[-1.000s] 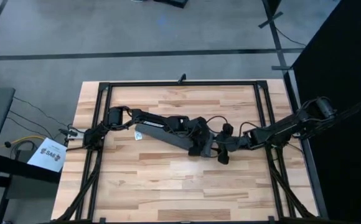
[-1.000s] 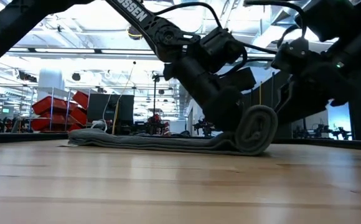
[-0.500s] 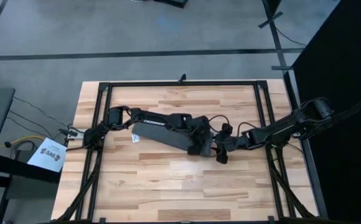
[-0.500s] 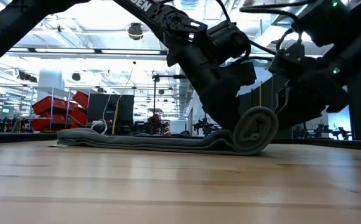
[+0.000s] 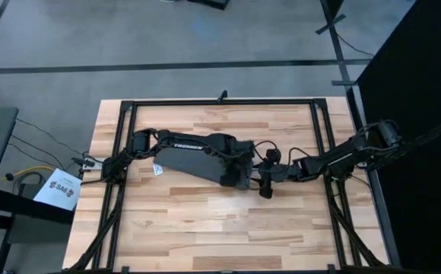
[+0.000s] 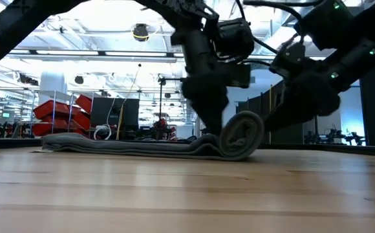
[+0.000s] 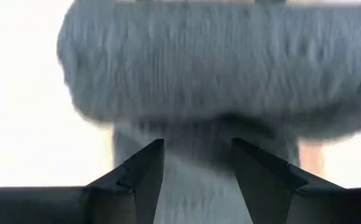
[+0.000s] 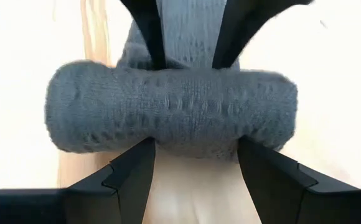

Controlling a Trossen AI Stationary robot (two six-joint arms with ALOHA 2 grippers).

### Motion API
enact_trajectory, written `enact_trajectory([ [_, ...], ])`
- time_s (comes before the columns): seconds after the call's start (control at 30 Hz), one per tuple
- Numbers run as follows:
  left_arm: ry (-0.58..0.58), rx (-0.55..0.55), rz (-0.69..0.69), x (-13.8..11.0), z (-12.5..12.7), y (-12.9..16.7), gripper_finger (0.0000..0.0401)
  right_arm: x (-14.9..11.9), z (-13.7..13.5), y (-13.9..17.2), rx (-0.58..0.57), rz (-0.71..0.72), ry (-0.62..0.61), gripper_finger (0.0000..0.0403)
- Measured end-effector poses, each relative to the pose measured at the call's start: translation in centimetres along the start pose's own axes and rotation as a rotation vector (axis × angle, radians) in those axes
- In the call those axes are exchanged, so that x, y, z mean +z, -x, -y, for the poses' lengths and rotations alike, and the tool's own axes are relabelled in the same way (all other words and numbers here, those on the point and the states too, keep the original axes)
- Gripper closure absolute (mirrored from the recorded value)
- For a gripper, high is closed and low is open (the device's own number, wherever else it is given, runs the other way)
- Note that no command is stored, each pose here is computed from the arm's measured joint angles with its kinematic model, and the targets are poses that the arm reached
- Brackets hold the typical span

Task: Roll towel
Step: Roll the gray towel

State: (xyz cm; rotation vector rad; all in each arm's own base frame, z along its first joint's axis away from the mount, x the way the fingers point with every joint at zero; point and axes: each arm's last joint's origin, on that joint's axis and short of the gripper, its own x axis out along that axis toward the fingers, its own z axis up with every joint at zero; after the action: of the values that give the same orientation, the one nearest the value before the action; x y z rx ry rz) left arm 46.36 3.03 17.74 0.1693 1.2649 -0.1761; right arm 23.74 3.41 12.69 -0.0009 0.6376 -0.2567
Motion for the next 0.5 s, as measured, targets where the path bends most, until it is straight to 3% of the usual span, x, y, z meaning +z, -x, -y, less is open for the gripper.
enact_trajectory([
  [0.33,0.033,0.024,-0.297,-1.3,-0.4,6.0,0.0227,1.3,0.3,-3.1,0.021,0.001,0.052,0.0184],
  [0.5,0.054,0.017,-0.330,-2.5,-0.6,5.1,0.0227,2.0,0.4,-4.3,0.007,-0.004,0.090,0.0184],
])
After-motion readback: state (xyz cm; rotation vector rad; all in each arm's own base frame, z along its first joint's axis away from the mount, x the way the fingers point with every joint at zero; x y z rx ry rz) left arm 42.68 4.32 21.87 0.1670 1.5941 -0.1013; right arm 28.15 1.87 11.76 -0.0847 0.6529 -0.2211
